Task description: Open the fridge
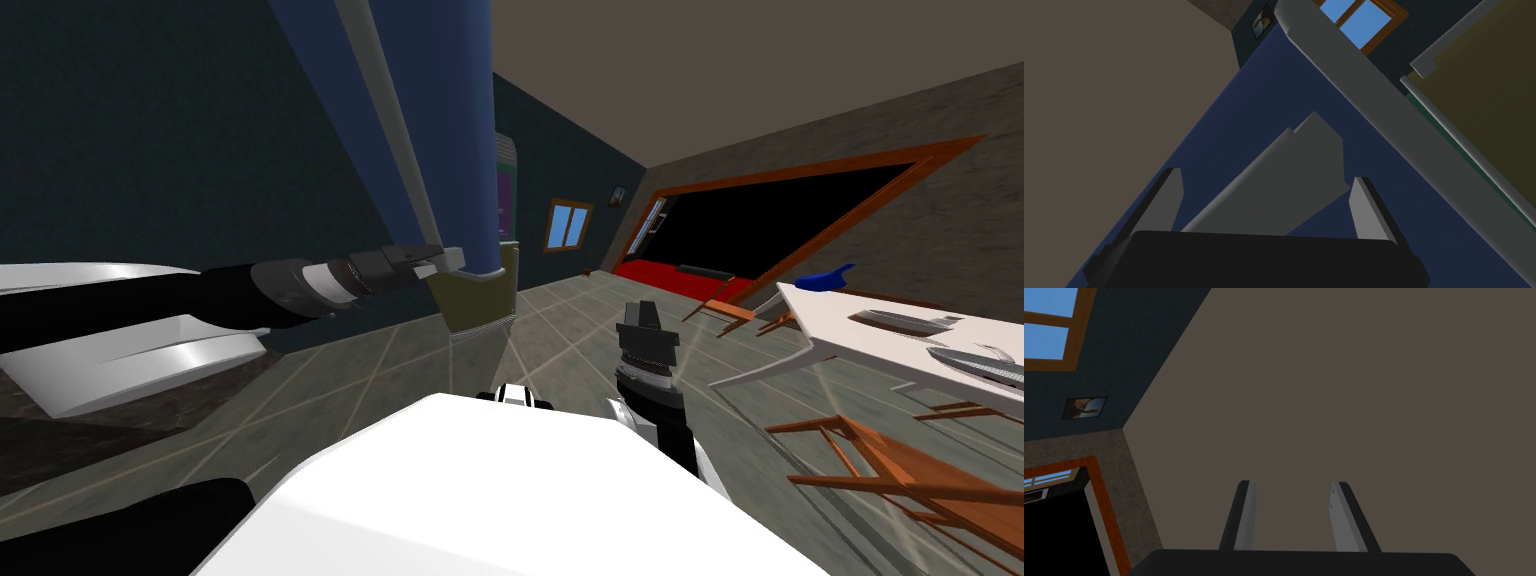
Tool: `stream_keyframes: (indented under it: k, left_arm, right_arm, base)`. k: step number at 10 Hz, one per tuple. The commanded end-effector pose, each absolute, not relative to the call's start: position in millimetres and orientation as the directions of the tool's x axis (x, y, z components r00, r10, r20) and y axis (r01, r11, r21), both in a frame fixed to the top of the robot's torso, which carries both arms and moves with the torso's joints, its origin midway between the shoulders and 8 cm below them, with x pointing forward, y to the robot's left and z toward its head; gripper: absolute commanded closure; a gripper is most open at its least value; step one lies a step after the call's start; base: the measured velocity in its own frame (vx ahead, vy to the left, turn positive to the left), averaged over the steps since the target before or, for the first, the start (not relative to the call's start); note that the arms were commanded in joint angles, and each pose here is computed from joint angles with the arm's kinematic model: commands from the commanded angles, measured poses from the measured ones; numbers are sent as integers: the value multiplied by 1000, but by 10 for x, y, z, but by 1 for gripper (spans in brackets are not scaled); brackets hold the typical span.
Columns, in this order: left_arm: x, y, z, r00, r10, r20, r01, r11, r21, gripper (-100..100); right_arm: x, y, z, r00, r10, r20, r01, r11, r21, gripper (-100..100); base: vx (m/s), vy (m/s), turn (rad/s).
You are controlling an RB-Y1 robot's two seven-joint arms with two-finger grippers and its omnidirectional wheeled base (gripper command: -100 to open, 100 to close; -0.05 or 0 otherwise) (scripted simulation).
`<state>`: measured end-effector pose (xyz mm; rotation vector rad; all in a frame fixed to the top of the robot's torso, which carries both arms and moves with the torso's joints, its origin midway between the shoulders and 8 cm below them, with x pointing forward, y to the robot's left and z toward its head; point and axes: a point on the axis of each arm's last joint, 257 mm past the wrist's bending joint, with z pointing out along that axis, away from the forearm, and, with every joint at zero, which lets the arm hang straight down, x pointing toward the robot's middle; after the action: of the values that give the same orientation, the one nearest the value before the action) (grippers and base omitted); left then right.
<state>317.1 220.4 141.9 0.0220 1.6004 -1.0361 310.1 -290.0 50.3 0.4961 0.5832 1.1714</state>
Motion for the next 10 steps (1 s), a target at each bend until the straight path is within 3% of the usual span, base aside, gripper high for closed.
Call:
stream_keyframes:
  k: [1, 4, 5, 10]
  left_arm:
    - [3180, 2122, 1560, -327, -492, -807, 540, 604, -586, -100]
    - [3207, 2109, 1580, -332, -495, -803, 535, 602, -593, -100]
    - [3212, 2113, 1580, -332, -495, -803, 533, 603, -593, 0]
    - [3226, 2137, 1563, -333, -498, -801, 525, 607, -596, 0]
  right_arm:
    - [3101, -2900, 503, 275, 947, -164, -702, 315, 639, 0]
    - [3101, -2900, 503, 275, 947, -164, -702, 315, 639, 0]
    - [3101, -2900, 503, 275, 947, -164, -702, 314, 639, 0]
    - [3101, -2900, 503, 275, 947, -164, -702, 314, 639, 0]
  base:
    - [0, 5, 29]
    - [1, 4, 20]
    - [0, 0, 0]
    - [0, 0, 0]
